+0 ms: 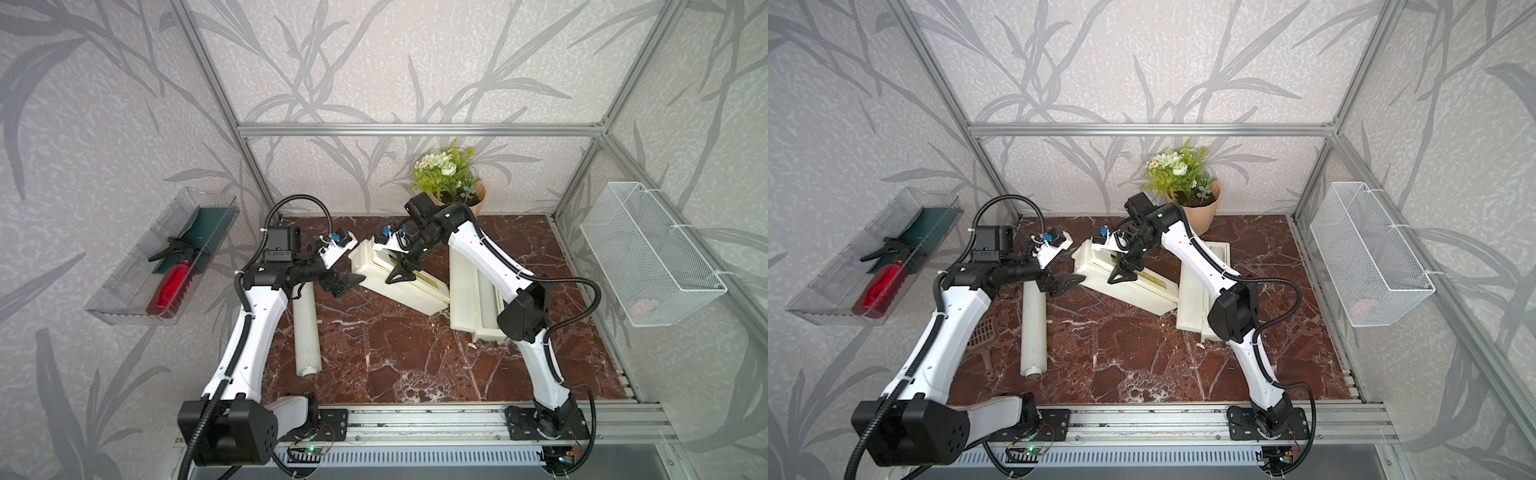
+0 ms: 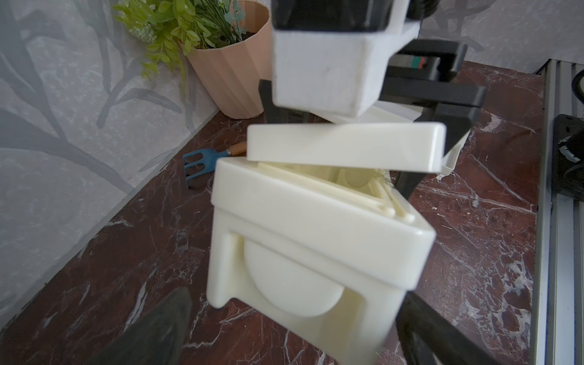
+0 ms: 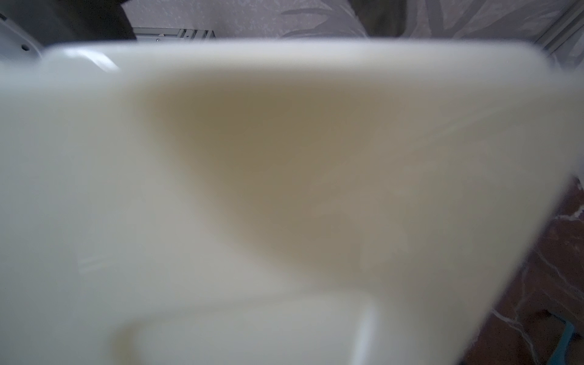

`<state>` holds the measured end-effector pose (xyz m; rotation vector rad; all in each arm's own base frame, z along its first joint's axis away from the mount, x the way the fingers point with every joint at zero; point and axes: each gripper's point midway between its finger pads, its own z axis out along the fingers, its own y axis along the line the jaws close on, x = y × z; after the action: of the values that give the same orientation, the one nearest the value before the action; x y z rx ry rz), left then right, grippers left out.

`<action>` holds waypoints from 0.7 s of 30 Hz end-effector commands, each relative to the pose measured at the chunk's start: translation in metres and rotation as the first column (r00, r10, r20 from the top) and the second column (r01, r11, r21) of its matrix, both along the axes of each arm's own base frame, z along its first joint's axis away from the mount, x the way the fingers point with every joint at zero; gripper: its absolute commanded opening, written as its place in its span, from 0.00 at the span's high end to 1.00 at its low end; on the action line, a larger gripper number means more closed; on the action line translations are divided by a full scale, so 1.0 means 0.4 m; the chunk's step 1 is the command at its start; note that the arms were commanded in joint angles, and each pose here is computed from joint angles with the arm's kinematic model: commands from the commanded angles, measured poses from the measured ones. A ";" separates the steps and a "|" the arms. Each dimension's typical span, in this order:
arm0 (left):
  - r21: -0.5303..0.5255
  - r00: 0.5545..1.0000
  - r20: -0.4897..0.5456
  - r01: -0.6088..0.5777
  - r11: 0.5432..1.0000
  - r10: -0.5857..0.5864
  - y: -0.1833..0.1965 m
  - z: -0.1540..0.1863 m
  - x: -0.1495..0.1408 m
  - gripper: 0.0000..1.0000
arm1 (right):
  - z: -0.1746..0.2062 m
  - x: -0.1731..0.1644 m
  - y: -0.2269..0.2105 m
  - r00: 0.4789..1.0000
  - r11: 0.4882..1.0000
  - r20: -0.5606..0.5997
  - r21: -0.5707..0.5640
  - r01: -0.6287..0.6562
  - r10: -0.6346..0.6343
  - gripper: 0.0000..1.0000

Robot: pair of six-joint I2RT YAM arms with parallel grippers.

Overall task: Put plastic wrap rolls into dispensers
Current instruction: Pick up the plastic wrap cutting box from the center of the board, then open the lid of the plastic wrap cutting box.

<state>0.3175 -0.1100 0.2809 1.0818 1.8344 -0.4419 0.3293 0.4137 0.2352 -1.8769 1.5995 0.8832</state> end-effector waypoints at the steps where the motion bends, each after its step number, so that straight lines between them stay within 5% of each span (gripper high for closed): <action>1: 0.031 0.998 0.055 -0.009 0.999 0.007 0.012 0.014 0.000 0.00 | 0.118 -0.086 0.002 0.971 0.974 0.150 0.106 -0.201 0.184 0.27; 10: 0.013 0.995 0.097 -0.010 1.000 0.009 0.007 0.014 -0.025 0.00 | 0.154 -0.125 0.008 0.931 0.951 0.262 0.103 -0.290 0.255 0.22; 21: 0.034 0.988 0.136 0.066 0.997 -0.070 -0.039 -0.012 -0.052 0.00 | 0.145 -0.174 0.020 0.912 0.932 0.261 0.094 -0.350 0.316 0.20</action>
<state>0.2953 -0.1233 0.2721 1.1361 1.7568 -0.4124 0.3078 0.4226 0.2503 -2.0098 1.4017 0.7545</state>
